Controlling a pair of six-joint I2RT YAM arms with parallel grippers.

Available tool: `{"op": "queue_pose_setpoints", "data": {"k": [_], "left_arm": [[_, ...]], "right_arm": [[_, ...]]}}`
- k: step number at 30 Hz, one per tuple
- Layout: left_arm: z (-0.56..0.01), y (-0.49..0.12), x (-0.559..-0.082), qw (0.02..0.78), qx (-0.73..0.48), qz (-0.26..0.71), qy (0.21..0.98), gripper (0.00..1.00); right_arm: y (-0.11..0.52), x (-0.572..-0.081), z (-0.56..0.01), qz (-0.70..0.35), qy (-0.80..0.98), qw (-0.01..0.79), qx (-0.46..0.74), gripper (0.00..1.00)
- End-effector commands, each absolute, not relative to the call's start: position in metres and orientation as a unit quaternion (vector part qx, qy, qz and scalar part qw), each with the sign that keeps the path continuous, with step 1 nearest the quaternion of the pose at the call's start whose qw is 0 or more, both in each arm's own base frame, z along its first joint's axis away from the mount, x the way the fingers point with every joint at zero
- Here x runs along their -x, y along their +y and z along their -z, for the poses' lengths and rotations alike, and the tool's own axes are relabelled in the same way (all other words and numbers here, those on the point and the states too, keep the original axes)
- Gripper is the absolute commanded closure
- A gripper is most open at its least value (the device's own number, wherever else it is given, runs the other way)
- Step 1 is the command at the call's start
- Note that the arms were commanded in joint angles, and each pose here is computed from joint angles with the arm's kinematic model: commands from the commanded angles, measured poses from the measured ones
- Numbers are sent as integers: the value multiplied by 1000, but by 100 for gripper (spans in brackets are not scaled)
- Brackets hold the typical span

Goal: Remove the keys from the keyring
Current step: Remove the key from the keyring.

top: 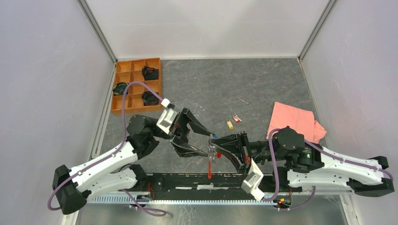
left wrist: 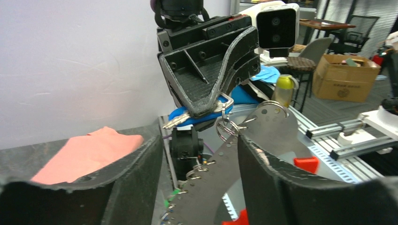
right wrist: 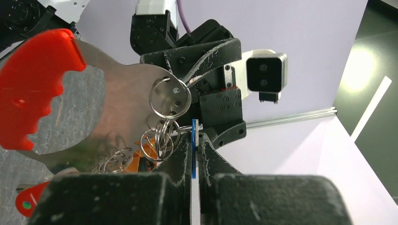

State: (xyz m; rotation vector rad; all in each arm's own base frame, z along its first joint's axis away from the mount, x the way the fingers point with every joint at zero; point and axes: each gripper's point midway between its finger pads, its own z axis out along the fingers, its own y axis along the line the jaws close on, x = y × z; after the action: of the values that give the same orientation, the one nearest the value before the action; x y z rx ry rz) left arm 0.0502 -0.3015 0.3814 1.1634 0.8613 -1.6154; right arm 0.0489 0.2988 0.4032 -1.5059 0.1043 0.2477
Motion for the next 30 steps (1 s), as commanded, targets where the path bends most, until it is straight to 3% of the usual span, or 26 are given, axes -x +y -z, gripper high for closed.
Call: {"op": "queue_pose_setpoints", "data": {"k": [1, 5, 13, 24, 30], "left_arm": [[-390, -299, -34, 424, -472, 699, 331, 24], [-389, -299, -32, 410, -458, 720, 323, 22], [-369, -304, -31, 376, -454, 728, 352, 31], [-357, -311, -32, 347, -437, 736, 383, 54], [-345, -316, -38, 329, -438, 722, 423, 72]], "right_arm": [[292, -45, -440, -98, 20, 759, 644, 99], [292, -44, -440, -98, 17, 759, 644, 99], [288, -50, -444, -73, 22, 765, 640, 99], [286, -65, -431, -30, 42, 754, 655, 99], [284, -71, -424, -17, 55, 744, 665, 99]]}}
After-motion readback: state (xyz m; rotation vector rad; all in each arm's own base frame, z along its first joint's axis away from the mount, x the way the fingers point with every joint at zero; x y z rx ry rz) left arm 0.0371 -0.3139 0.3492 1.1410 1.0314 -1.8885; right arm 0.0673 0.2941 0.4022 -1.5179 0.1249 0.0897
